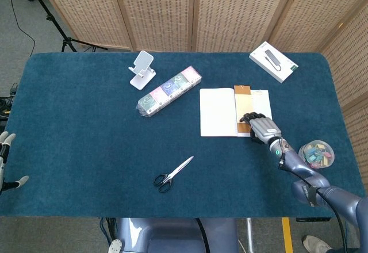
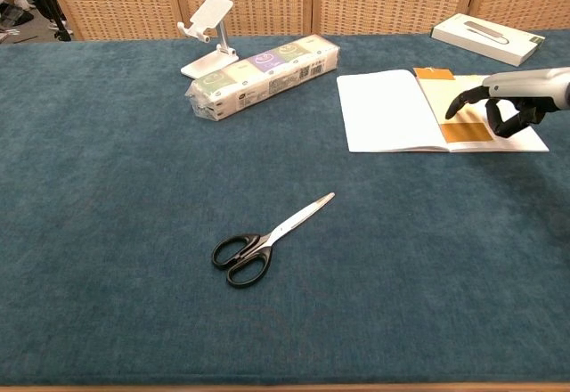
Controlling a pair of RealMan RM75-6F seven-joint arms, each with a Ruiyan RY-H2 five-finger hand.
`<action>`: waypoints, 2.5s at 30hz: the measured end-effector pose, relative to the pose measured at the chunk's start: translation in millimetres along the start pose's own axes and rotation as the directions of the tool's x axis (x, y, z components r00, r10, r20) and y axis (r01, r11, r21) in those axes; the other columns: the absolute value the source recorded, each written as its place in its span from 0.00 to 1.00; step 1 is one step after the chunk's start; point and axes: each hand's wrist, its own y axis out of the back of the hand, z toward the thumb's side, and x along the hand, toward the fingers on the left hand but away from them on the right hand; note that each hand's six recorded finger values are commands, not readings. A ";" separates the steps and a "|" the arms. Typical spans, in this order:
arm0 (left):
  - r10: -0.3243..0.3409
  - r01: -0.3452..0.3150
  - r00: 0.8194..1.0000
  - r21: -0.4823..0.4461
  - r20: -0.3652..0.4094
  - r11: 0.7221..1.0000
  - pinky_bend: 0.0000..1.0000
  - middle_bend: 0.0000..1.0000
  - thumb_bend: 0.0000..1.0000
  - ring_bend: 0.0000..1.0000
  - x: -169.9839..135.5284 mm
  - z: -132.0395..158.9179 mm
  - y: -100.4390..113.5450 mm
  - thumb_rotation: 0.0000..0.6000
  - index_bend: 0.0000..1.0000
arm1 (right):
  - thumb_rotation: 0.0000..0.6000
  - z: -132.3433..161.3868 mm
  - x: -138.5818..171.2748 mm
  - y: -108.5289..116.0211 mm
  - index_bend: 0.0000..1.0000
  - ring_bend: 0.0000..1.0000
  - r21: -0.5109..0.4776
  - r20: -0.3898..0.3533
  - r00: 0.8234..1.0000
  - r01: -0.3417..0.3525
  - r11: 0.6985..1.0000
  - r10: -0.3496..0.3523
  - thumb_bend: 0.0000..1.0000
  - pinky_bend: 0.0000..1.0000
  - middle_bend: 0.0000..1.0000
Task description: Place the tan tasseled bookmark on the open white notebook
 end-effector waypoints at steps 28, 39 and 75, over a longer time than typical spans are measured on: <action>0.000 0.000 1.000 -0.003 0.004 1.000 0.00 0.00 0.00 0.00 -1.3 0.7 -0.5 1.00 0.00 | 1.00 2.4 9.4 -22.5 0.17 0.06 0.041 -0.031 0.998 -0.046 0.998 0.047 1.00 0.10 0.11; 0.002 -0.002 1.000 -0.004 0.003 1.000 0.00 0.00 0.00 0.00 -1.5 0.7 -0.3 1.00 0.00 | 1.00 4.9 8.0 -20.1 0.17 0.06 0.035 -0.037 0.999 -0.026 0.999 0.027 1.00 0.10 0.11; -0.003 0.003 1.000 0.000 0.014 1.000 0.00 0.00 0.00 0.00 -3.2 2.2 -0.9 1.00 0.00 | 1.00 23.1 24.5 41.7 0.06 0.00 -0.067 -0.146 0.971 0.179 0.981 -0.187 0.15 0.03 0.00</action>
